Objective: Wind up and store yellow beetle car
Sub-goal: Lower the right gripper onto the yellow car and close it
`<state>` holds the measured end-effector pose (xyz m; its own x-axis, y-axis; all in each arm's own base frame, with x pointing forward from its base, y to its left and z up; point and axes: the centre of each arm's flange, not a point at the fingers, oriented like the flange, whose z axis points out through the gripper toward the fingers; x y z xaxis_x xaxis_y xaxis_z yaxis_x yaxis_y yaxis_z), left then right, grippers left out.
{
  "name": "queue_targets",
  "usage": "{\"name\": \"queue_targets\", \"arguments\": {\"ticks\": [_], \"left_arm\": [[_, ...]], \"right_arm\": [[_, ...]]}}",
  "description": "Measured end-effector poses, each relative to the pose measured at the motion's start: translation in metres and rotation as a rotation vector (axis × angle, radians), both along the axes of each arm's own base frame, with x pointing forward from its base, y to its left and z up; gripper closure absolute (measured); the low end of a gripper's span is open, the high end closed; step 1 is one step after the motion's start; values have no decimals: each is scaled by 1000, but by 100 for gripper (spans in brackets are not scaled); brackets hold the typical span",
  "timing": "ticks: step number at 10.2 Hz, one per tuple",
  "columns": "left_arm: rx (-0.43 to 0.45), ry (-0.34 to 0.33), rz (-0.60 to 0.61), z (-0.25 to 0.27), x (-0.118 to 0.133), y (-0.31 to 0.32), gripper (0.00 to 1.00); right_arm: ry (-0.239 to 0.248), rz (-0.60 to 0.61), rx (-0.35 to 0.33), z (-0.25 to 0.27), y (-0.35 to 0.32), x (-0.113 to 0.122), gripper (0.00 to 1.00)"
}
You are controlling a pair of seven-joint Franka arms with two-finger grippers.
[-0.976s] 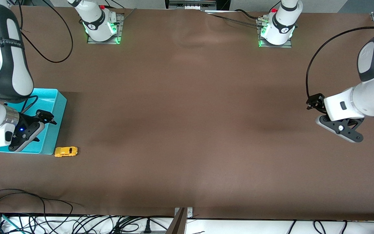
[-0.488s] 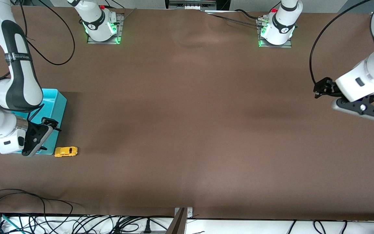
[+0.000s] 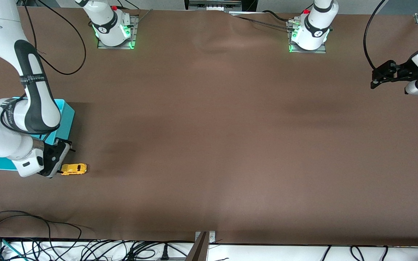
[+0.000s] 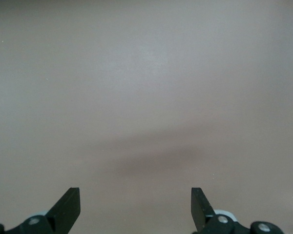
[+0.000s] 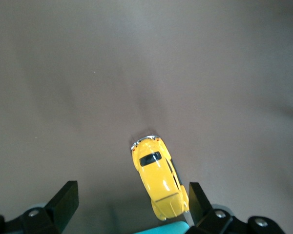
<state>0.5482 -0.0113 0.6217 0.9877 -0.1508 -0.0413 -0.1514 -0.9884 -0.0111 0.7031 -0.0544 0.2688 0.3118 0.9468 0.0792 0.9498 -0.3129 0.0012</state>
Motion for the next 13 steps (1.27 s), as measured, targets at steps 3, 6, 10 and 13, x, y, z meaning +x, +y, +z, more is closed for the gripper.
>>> {"name": "queue_targets", "arguments": {"ticks": [3,6,10,13], "left_arm": [[1,-2,9,2,-9,-1,0],[1,7,17,1,-10,-1,0],[2,9,26,2,-11,0,0],[2,9,36,6,-11,5,0]], "right_arm": [[24,25,-7,-19,0,-2,0],[-1,53,-42,-33,-3,1,0],[-29,119,-50,-48,-7,4,0],[-33,153,-52,-62,-7,3,0]]}}
